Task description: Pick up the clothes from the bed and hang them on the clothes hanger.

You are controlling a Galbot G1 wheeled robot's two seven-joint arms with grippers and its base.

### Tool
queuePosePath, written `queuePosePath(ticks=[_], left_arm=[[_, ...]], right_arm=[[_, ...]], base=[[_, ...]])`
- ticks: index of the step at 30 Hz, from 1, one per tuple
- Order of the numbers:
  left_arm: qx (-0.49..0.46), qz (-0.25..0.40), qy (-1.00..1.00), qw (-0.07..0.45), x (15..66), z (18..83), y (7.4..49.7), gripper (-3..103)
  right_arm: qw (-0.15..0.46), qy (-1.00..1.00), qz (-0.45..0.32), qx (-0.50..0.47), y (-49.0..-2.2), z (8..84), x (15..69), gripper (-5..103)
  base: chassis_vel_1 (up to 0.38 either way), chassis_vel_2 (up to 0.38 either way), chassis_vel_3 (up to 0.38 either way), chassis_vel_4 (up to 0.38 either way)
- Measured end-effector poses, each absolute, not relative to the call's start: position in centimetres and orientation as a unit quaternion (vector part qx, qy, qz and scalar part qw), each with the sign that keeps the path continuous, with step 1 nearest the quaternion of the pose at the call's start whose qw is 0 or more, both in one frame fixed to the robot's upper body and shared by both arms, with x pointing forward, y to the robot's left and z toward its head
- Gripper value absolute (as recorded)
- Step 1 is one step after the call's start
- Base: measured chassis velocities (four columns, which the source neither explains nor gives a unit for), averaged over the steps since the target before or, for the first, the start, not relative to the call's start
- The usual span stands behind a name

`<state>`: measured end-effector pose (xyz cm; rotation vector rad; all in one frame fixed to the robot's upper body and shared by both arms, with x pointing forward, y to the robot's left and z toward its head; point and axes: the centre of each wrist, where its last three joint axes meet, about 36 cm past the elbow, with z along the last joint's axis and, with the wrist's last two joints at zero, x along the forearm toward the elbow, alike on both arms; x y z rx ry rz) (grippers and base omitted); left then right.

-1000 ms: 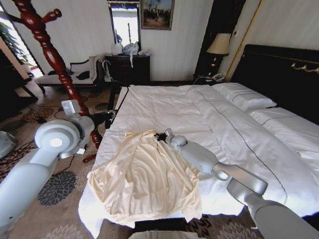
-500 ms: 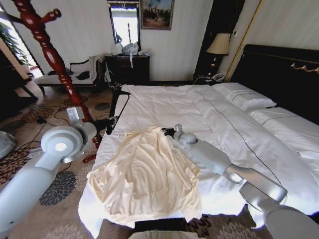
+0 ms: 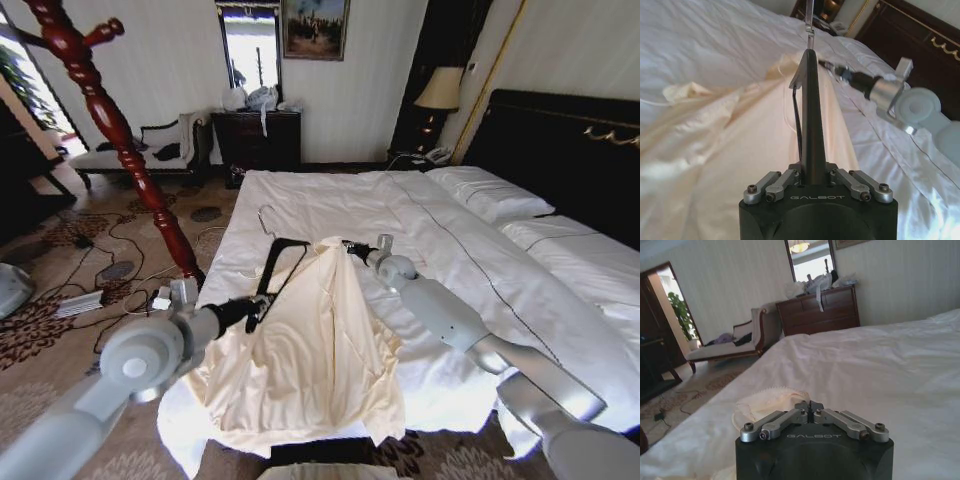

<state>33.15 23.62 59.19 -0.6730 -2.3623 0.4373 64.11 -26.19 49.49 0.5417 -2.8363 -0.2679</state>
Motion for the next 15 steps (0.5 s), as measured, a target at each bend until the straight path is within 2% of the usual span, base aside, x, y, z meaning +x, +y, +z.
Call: queuePosePath(ticks=[15], left_arm=[[-0.322, 0.257, -0.847, 0.336, 34.4, 55.3, 20.4, 20]], right_arm=[[0.036, -0.948, -0.154, 0.277, -23.6, 52.9, 59.8, 1]], base=[[0.000, 0.000, 0.000, 0.000]])
